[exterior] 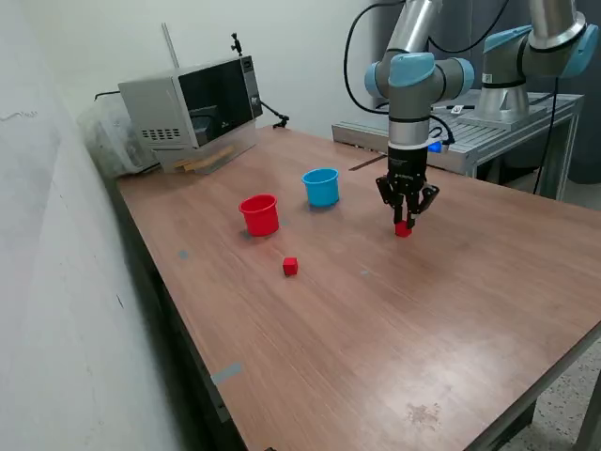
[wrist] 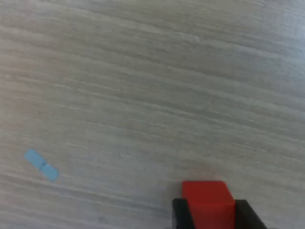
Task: Place red objects in the red bin, and blue objects in the blue bin.
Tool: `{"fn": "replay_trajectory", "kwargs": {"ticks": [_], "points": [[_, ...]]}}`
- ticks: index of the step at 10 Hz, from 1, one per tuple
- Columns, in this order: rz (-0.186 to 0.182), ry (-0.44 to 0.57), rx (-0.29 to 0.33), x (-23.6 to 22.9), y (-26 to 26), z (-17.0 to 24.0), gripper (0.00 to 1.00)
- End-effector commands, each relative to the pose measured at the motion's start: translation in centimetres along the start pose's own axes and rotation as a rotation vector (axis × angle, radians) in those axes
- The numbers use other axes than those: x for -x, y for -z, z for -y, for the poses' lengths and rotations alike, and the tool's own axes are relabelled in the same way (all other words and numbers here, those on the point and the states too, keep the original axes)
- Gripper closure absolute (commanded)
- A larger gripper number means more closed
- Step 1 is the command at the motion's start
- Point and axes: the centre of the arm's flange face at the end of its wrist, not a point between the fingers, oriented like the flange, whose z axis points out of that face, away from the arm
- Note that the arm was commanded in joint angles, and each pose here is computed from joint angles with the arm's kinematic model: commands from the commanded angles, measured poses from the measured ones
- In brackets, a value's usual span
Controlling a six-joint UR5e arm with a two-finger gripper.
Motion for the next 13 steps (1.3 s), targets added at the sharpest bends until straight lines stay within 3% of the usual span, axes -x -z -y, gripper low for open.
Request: {"fn": "replay_trajectory", "kwargs": {"ticks": [1,4,8,9,13], "points": [[0.002,0.024,0.002,0.0,0.5,0.0,1.0],[0.017,0.043,0.103,0.6,7.5,-0.8,1.0],[0.035,0.059,0.167,1.9,14.3,-1.4,1.0],[0.053,0.01,0.209,5.4,16.2,-3.0,1.0],[0.096,-0.068,0.326,12.2,20.4,-9.9,1.0]]}}
